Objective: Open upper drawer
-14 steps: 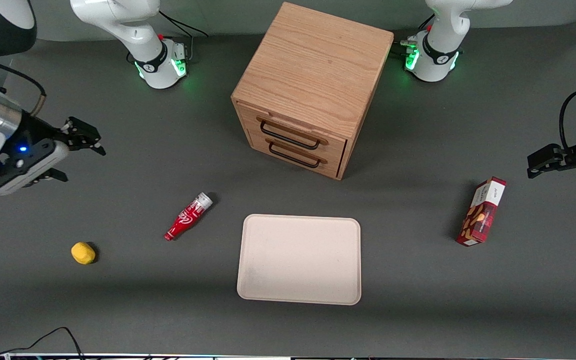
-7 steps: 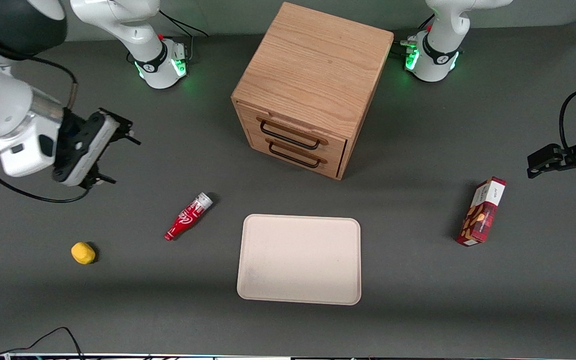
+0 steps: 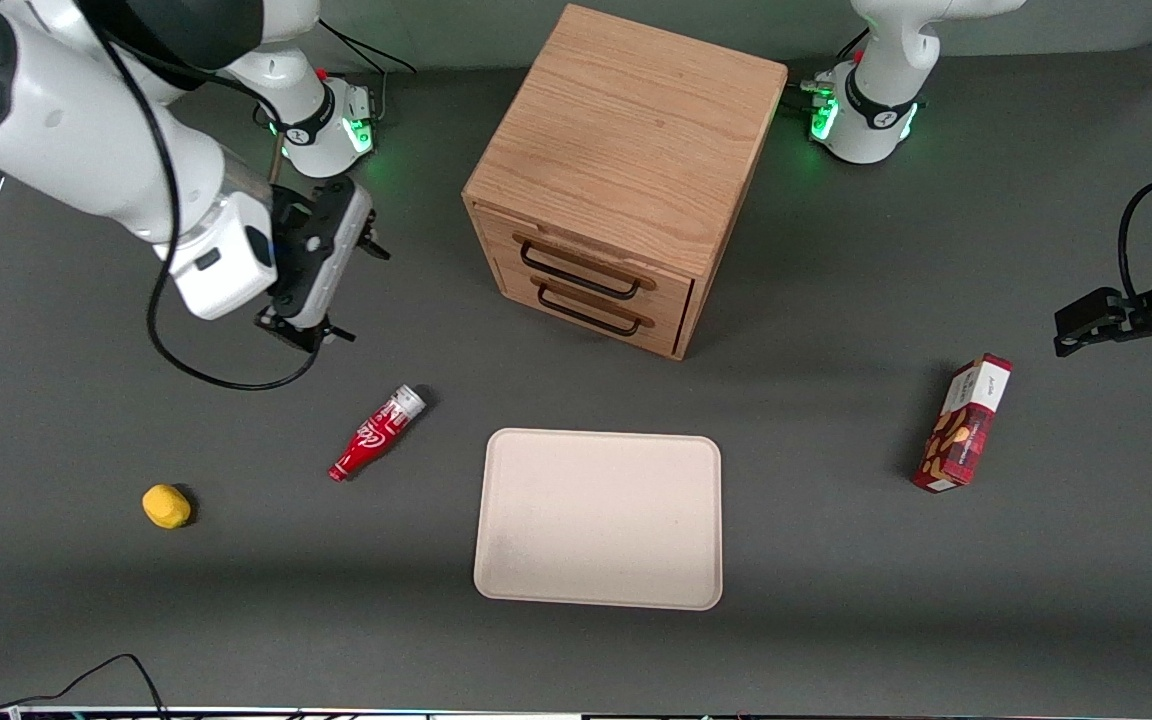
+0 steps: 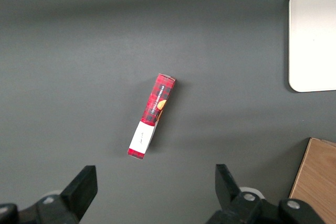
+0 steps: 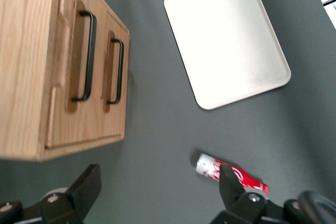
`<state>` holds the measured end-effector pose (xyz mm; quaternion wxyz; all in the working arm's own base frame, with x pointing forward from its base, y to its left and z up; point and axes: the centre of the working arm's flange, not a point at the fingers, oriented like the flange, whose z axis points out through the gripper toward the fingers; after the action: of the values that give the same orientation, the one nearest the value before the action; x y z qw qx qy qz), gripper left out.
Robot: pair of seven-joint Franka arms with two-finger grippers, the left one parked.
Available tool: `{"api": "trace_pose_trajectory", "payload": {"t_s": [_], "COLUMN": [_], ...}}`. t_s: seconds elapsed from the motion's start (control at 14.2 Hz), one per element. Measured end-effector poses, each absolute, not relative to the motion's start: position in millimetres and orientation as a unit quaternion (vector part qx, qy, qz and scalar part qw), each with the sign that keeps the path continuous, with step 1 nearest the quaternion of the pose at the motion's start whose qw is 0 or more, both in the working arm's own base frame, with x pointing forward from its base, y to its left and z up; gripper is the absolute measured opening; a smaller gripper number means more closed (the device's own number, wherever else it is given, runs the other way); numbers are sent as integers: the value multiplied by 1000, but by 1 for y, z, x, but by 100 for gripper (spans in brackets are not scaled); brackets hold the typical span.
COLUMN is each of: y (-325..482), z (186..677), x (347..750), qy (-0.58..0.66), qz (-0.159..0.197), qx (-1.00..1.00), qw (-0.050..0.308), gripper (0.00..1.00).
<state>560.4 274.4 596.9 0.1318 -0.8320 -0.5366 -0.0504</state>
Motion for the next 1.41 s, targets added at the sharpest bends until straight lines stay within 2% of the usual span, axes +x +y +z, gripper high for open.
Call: {"api": "trace_pose_trajectory", "payload": {"t_s": [0.21, 0.49, 0.77, 1.12, 1.41], "y": [313, 358, 387, 421, 436], "z": [591, 571, 542, 503, 468], "x": [550, 541, 544, 540, 524], "qy": [-510, -491, -483, -490, -500], "qz": [-53, -52, -59, -63, -48], "qx": [-846, -861, -865, -859, -853], "qw": [143, 124, 120, 135, 140], "gripper": [100, 100, 100, 100, 100]}}
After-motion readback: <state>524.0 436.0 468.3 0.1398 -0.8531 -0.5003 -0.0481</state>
